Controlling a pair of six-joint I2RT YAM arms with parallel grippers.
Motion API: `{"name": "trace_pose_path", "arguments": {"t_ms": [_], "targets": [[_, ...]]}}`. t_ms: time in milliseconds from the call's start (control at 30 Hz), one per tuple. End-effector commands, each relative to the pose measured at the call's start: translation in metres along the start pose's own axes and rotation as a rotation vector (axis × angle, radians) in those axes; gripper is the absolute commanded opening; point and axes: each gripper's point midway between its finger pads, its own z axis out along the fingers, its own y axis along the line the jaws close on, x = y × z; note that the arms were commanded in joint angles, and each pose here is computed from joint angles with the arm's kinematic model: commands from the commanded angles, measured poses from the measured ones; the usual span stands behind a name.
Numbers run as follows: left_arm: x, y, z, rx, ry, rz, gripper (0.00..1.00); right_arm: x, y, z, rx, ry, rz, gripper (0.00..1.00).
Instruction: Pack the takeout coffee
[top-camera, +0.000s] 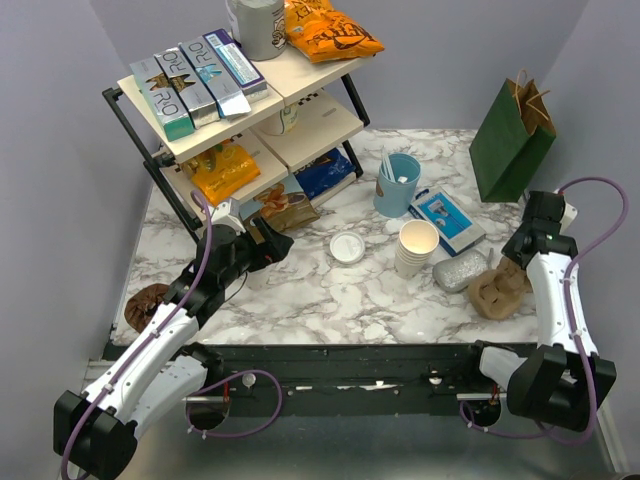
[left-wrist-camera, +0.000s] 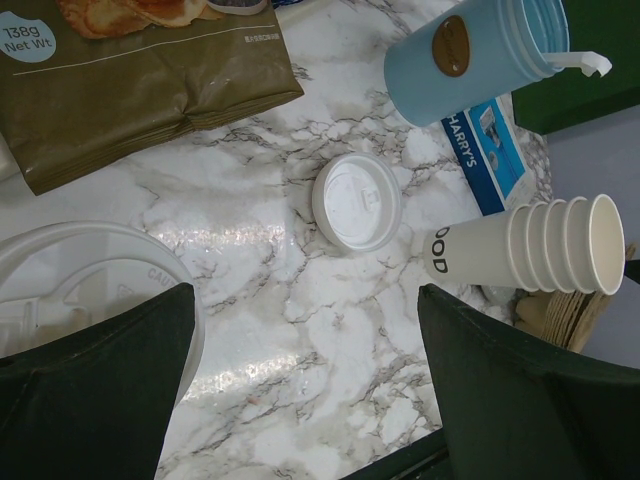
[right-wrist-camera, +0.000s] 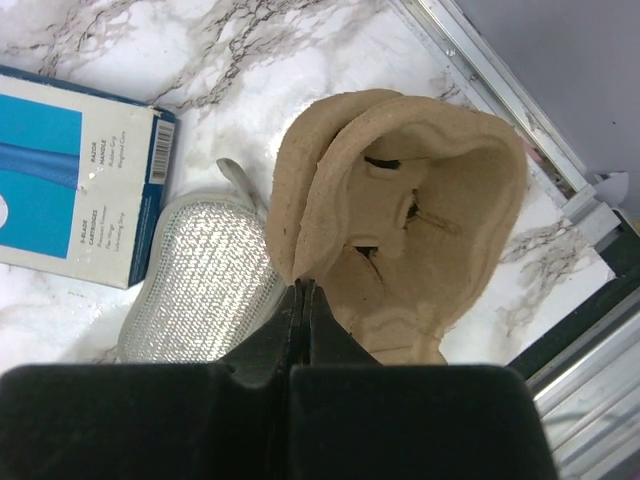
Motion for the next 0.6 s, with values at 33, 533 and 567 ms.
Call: {"name": "trace_pose_path", "arguments": {"t_ms": [33, 533, 567], "targets": [[0.000, -0.002, 0.000, 0.014, -0.010, 0.000, 0.99, -0.016, -0.006, -0.016, 0.007, -0.028, -0.041, 0.01], [0.000, -0.002, -0.001, 0.016, -0.008, 0.002, 0.99, 0.005, -0.025, 0.014, 0.190, 0.052, 0.024, 0.42], [-0.001, -0.002, -0.001, 0.015, -0.011, 0.003, 0.99, 0.008, -0.023, 0.016, 0.188, 0.060, 0.030, 0.45]]}}
